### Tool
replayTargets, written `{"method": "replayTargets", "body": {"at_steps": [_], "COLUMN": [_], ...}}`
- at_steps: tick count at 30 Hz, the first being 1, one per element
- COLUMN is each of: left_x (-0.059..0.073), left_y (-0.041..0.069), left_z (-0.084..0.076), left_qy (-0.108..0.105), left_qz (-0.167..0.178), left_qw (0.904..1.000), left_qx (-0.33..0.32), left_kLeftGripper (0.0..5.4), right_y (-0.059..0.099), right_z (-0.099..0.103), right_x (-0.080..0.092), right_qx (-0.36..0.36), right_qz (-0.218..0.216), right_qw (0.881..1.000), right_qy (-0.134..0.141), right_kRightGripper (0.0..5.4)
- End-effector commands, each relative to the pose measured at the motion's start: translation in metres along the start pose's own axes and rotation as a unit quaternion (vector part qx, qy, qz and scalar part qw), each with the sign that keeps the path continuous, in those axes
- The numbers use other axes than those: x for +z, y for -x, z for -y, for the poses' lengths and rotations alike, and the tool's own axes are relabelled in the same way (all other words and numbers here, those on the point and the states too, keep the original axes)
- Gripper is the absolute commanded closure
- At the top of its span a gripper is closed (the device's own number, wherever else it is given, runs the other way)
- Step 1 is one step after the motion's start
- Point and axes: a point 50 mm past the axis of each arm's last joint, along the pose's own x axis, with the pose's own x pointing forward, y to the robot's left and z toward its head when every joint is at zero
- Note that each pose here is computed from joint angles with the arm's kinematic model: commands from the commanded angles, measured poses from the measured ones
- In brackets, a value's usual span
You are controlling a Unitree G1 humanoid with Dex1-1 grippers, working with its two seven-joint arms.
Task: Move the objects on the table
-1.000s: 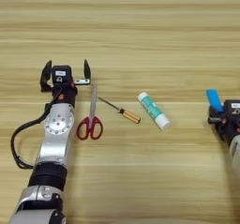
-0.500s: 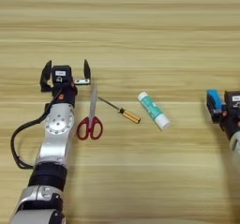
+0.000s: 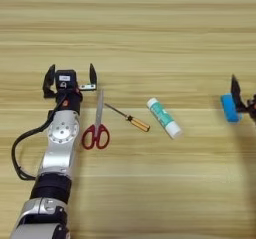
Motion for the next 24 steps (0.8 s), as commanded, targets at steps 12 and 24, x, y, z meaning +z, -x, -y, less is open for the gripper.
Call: {"method": "replayTargets", "body": {"at_steps": [12,24], "left_x": [-0.002,-0.002], "left_y": [0.001,0.001], "left_z": [0.001,0.001], "left_qy": [-0.006,-0.006], "left_qz": [-0.007,-0.007], "left_qw": [1.0000,1.0000], "left_qx": [-0.003,-0.003], "left_kLeftGripper": [0.00,0.00], "right_y": [-0.011,-0.017], "right_z": [0.039,0.055], "right_x": [0.016,-0.006], "right_qx": [-0.086,-0.113], "right_qz": [0.042,-0.013], "right_qw": [0.994,0.994], "right_qy": [0.043,-0.005], "right_kRightGripper": [0.02,0.02]}}
